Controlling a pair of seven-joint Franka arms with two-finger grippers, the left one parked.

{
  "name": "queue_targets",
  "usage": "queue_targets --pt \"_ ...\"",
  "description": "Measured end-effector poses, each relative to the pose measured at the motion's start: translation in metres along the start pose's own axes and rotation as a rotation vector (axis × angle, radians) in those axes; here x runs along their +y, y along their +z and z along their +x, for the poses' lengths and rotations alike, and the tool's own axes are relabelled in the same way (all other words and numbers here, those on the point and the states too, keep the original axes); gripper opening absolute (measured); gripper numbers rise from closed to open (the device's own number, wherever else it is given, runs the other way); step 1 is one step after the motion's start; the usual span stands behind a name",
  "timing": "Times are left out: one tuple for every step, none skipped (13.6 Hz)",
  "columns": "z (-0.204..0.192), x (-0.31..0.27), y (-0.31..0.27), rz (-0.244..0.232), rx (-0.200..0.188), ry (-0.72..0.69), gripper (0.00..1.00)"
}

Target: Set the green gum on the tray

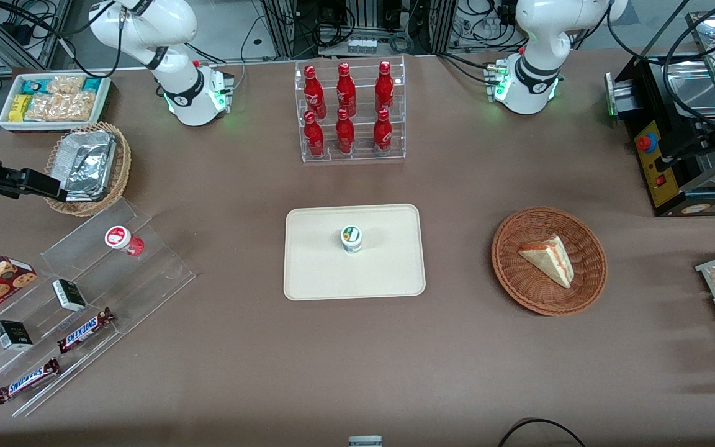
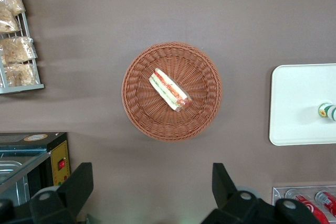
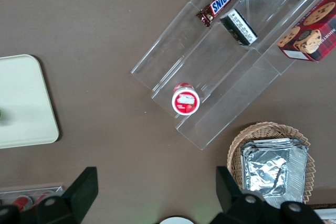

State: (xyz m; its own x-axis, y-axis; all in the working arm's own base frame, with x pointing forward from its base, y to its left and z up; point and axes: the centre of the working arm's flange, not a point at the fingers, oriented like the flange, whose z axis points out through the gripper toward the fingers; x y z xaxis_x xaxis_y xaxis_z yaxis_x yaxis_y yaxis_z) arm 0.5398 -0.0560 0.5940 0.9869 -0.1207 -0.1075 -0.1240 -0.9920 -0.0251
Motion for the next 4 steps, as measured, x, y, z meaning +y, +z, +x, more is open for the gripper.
queue_targets --pt "-0.0001 -0.0041 -0.0014 -0.001 0.003 -0.007 1.00" --pt "-0.0004 -0.0073 -0.0025 -0.002 0.005 -0.013 1.00" --pt "-0.0006 -0.0093 -0.0032 -0.002 0.007 -0.017 1.00" --pt "-0.0008 -0.0096 -0.0036 -0.002 0.008 -0.017 1.00"
